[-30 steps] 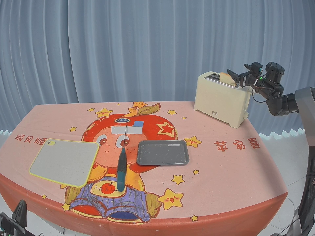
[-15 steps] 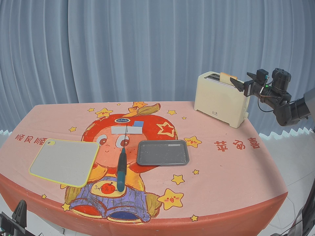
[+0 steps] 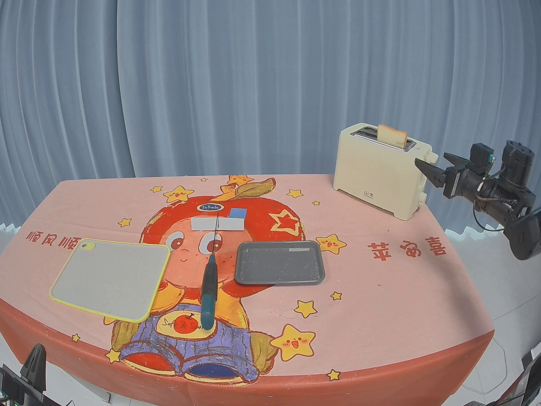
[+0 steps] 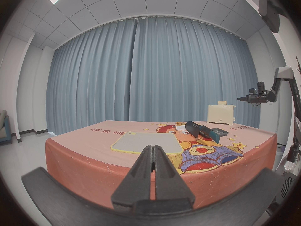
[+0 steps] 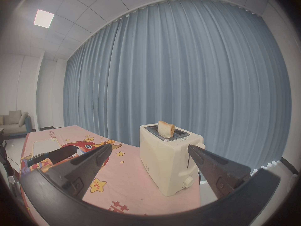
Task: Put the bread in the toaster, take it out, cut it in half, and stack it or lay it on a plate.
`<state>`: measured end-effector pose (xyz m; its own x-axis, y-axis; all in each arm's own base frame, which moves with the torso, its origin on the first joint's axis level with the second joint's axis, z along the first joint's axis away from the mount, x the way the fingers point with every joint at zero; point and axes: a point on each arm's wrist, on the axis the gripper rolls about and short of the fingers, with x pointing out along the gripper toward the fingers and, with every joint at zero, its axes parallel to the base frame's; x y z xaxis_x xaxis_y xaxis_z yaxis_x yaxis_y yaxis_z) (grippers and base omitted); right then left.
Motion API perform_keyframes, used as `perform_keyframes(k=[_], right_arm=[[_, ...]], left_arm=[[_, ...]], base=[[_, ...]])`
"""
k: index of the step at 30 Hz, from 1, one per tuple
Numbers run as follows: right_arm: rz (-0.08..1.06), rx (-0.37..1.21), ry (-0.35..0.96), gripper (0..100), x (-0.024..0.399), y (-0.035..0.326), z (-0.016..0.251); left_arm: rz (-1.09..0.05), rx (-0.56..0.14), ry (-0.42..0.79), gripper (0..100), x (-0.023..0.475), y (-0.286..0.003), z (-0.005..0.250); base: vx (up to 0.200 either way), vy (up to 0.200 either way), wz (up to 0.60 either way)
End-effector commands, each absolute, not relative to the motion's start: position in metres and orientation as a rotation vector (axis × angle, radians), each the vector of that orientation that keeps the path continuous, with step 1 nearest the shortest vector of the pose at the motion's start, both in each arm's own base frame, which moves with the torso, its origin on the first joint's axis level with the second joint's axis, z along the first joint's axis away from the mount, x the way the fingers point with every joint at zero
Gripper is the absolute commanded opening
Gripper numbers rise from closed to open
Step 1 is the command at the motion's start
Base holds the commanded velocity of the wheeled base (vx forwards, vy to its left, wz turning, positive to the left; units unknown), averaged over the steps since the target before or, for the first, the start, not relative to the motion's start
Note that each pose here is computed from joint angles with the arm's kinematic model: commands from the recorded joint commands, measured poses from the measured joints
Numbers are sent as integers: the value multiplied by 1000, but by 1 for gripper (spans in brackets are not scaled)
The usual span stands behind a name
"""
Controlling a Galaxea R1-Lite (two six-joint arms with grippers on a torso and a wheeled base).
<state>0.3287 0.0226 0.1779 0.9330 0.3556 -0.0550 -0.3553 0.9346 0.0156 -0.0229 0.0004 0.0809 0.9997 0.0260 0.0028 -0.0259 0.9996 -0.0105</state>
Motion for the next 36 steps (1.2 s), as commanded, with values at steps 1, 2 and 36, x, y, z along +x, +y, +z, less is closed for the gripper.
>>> perform_keyframes(k=[1,2,36], right_arm=[[359,9,-1,100,293,23,182],[359,9,-1,100,293,23,182],[285,18,132,0,256,15,110]], left_arm=[[26,-11,9,0,-22,0,76],[28,-11,9,0,-22,0,76],[28,-11,11,0,-22,0,76]], base=[[0,0,0],[0,0,0],[0,0,0]])
